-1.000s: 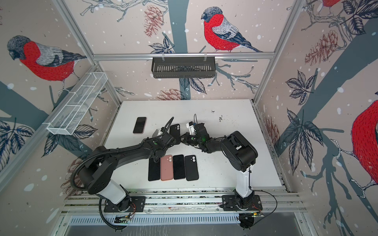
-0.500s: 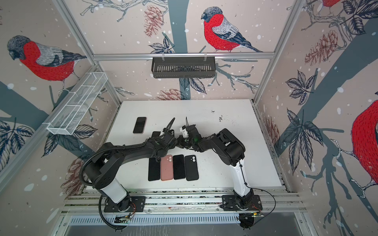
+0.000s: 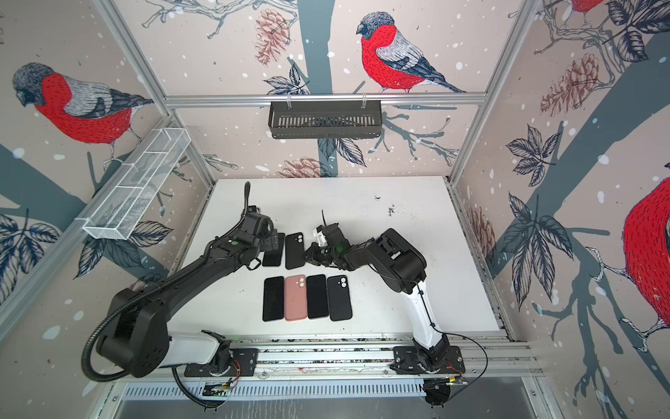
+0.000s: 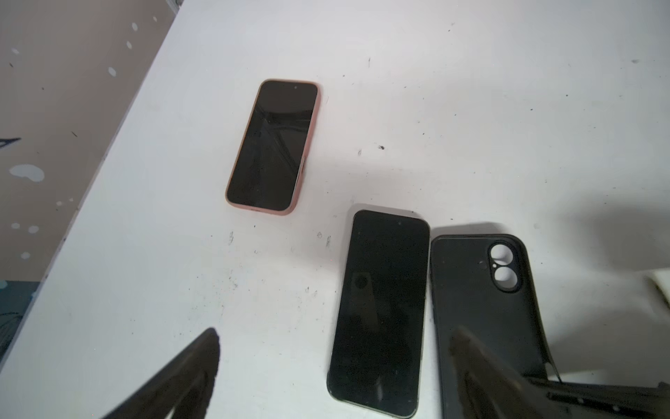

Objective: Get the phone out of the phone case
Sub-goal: 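Set the black case down with the right gripper while the left gripper moves off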

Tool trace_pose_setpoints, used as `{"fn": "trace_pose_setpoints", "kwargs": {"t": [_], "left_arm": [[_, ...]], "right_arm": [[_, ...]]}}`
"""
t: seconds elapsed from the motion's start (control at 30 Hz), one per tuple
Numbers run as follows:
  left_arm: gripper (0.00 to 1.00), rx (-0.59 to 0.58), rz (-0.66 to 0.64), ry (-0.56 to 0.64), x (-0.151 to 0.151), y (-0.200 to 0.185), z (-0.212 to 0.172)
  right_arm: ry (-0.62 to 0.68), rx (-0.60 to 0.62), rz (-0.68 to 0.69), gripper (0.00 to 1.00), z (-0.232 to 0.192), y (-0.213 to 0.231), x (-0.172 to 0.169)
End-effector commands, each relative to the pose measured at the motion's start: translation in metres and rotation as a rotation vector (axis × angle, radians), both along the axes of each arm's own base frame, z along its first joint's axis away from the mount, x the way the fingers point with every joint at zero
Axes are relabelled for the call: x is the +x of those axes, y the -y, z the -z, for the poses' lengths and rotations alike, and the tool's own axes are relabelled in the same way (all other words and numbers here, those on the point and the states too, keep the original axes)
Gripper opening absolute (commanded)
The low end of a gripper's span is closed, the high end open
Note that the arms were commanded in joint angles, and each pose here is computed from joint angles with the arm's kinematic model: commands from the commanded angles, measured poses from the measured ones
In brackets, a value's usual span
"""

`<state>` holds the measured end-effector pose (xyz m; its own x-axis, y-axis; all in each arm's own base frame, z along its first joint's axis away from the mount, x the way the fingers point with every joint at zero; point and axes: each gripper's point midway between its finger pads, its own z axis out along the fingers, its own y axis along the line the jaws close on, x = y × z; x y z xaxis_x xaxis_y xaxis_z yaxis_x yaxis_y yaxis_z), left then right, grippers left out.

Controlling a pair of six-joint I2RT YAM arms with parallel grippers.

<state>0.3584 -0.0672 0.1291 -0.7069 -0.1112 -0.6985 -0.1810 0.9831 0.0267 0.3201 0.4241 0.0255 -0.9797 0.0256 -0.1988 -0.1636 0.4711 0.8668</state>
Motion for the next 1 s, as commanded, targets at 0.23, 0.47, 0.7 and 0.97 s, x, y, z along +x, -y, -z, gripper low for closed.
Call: {"fn": "trace_pose_setpoints", "kwargs": {"t": [0.23,0.47,0.7,0.97], "left_arm": [[0.98,-0.148,-0.049,0.004,0.021,-0.006,0.016],[0.98,-0.159,-0.076,0.023,0.027,-0.012,0.011],[0.98,-0.152,-0.135,0.024,0.04,-0.031,0.003],[0.98,-0.154,-0.216,-0.003,0.063,-0.065,0.007]], "right_arm": [[0.002,-0.015,-0.007,0.16,0.006,-0.007,0.012],[0.009,-0.017,-0.039,0.26,0.006,-0.008,0.013],[0.053,-0.079,-0.05,0.5,0.004,0.011,0.013],[0.192,-0.219,-0.056,1.0,-0.016,0.042,0.013]]}}
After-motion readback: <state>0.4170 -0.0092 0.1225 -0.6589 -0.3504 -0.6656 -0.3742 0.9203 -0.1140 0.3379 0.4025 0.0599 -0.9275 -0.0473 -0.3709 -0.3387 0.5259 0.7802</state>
